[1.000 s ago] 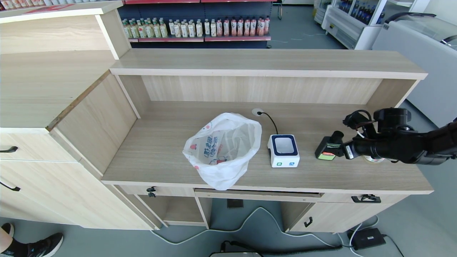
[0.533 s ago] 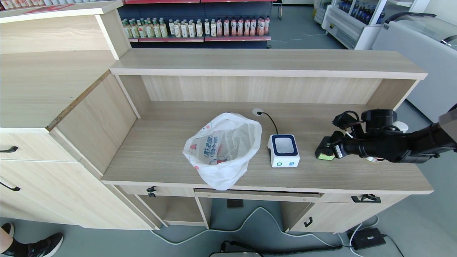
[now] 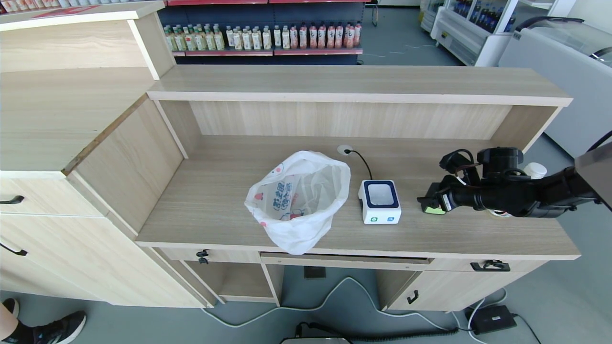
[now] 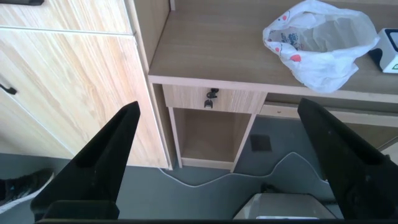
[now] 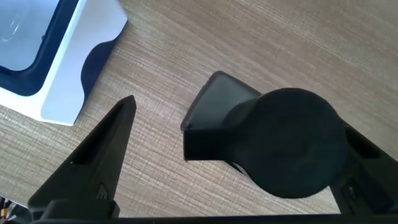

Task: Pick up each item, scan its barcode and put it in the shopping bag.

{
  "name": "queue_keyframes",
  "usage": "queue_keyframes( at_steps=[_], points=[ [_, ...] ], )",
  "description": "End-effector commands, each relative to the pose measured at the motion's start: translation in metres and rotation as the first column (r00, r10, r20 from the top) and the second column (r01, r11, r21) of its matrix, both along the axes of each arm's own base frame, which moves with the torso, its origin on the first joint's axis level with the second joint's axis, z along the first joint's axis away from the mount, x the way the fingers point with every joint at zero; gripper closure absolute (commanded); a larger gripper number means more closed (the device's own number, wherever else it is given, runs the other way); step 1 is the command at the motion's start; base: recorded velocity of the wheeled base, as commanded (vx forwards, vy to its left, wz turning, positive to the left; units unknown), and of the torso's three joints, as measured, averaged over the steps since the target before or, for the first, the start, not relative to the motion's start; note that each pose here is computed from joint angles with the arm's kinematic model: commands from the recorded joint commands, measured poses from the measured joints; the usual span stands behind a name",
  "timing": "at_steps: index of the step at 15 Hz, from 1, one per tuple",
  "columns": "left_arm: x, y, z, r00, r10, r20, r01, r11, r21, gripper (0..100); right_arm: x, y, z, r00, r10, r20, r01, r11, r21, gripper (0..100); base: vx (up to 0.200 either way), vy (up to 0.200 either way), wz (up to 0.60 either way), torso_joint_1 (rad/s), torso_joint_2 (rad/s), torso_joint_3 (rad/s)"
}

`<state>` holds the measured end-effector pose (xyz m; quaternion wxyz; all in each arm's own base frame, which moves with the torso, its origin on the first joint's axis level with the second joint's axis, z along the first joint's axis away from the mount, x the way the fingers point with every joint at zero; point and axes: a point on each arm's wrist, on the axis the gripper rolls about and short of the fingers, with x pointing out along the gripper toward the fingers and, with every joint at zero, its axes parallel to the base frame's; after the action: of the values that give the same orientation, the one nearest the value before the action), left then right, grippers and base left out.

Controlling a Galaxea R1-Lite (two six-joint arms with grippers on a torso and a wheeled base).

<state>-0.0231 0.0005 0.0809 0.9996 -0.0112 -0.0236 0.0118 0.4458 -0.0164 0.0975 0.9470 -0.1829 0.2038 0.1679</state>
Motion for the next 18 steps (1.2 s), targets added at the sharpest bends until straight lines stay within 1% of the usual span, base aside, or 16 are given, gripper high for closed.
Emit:
queue_keyframes(
  at_steps=[1, 3, 4, 8, 10, 11, 13, 14, 15, 16, 17, 18],
  points=[
    [0.0, 0.0, 0.0, 1.0, 0.0, 0.001, 0.0, 1.0, -0.001, 0, 0.003, 0.0, -0.003, 1.0, 0.008, -0.003, -0.008, 1.0, 0.003, 0, 0.0, 0.0, 0.0, 0.0, 0.0, 0.0],
    [0.0, 0.0, 0.0, 1.0, 0.001, 0.001, -0.001, 1.0, 0.0, 0, 0.003, 0.001, -0.005, 0.999, 0.034, -0.004, -0.034, 0.999, 0.01, 0, 0.0, 0.0, 0.0, 0.0, 0.0, 0.0],
    [0.0, 0.0, 0.0, 1.0, 0.001, 0.001, -0.001, 1.0, 0.0, 0, 0.003, 0.001, -0.005, 0.998, 0.055, -0.001, -0.055, 0.998, 0.013, 100, 0.0, 0.0, 0.0, 0.0, 0.0, 0.0],
    [0.0, 0.0, 0.0, 1.0, 0.0, 0.001, 0.0, 1.0, -0.001, 0, 0.003, 0.001, -0.006, 0.998, 0.068, 0.007, -0.068, 0.997, -0.022, 100, 0.0, 0.0, 0.0, 0.0, 0.0, 0.0],
    [0.0, 0.0, 0.0, 1.0, 0.0, 0.001, 0.0, 1.0, -0.001, 0, 0.001, -0.001, -0.001, 0.998, 0.066, 0.024, -0.065, 0.997, -0.032, 100, 0.0, 0.0, 0.0, 0.0, 0.0, 0.0],
    [0.0, 0.0, 0.0, 1.0, 0.0, 0.001, 0.0, 1.0, -0.001, 0, 0.0, -0.003, 0.002, 0.996, 0.07, 0.049, -0.067, 0.996, -0.054, 100, 0.0, 0.0, 0.0, 0.0, 0.0, 0.0],
    [0.0, 0.0, 0.0, 1.0, 0.0, 0.001, 0.0, 1.0, -0.001, 0, -0.01, -0.015, -0.002, 0.995, 0.072, 0.065, -0.065, 0.992, -0.111, 100, 0.0, 0.0, 0.0, 0.0, 0.0, 0.0],
    [0.0, 0.0, 0.0, 1.0, 0.001, 0.001, -0.001, 1.0, 0.0, 0, -0.018, -0.02, -0.007, 0.996, 0.066, 0.064, -0.057, 0.99, -0.127, 100, 0.0, 0.0, 0.0, 0.0, 0.0, 0.0],
    [0.0, 0.0, 0.0, 1.0, 0.001, 0.001, -0.001, 1.0, 0.0, 0, -0.025, -0.024, -0.007, 0.997, 0.044, 0.069, -0.035, 0.99, -0.136, 100, 0.0, 0.0, 0.0, 0.0, 0.0, 0.0],
    [0.0, 0.0, 0.0, 1.0, 0.001, 0.001, -0.001, 1.0, 0.0, 0, -0.034, -0.028, -0.003, 0.996, -0.003, 0.086, 0.017, 0.987, -0.157, 100, 0.0, 0.0, 0.0, 0.0, 0.0, 0.0],
    [0.0, 0.0, 0.0, 1.0, 0.001, 0.001, -0.001, 1.0, 0.0, 0, -0.044, -0.032, 0.005, 0.992, -0.059, 0.116, 0.079, 0.98, -0.18, 100, 0.0, 0.0, 0.0, 0.0, 0.0, 0.0],
    [0.0, 0.0, 0.0, 1.0, 0.0, 0.001, 0.0, 1.0, -0.001, 0, -0.049, -0.035, 0.009, 0.988, -0.081, 0.129, 0.105, 0.976, -0.19, 100, 0.0, 0.0, 0.0, 0.0, 0.0, 0.0]
  ],
)
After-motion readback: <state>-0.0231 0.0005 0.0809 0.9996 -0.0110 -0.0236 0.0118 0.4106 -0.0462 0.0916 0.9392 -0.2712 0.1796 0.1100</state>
